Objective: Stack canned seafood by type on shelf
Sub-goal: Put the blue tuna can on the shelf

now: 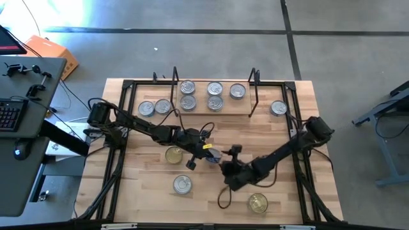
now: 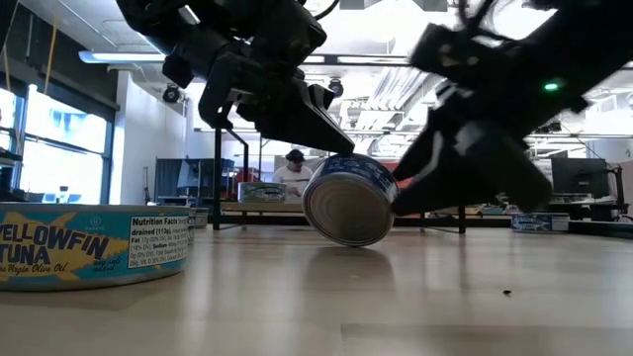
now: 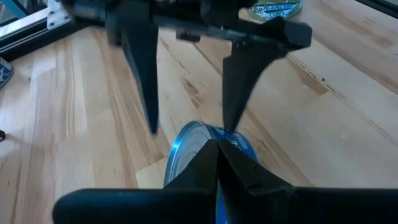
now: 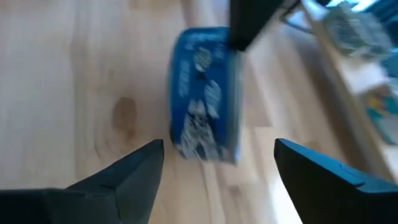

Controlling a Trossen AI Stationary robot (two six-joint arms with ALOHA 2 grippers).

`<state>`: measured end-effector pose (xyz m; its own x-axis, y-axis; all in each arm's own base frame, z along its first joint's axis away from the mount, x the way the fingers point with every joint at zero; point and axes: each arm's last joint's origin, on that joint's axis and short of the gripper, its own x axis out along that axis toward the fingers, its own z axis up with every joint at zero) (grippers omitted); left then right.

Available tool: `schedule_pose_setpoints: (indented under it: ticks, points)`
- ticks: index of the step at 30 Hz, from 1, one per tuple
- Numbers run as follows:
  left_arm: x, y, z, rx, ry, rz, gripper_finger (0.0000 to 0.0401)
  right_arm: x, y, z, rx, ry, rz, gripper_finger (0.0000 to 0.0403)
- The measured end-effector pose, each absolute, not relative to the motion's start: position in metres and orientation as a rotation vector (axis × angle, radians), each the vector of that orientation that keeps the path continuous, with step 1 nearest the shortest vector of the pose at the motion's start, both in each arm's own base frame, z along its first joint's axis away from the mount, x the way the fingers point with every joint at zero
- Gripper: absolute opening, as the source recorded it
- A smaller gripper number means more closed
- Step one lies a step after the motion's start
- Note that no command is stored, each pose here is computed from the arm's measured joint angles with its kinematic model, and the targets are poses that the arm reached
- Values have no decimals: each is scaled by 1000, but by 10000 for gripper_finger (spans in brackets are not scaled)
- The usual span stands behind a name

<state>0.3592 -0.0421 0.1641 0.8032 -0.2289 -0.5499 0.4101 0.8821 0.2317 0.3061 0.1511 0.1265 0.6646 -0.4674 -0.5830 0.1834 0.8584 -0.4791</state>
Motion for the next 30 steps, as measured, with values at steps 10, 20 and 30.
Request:
schedule_pose_setpoints:
  ticks: [10, 20, 30]
  points:
    - [359, -42, 164, 354, 538, -345, 0, 322, 129, 127, -355, 796, -314, 217]
    - [348, -39, 164, 356, 708, -58, 0, 287, 131, 149, -231, 955, -358, 122]
    - [315, -73, 193, 274, 762, 163, 0, 286, 91, 233, -253, 993, -745, 122]
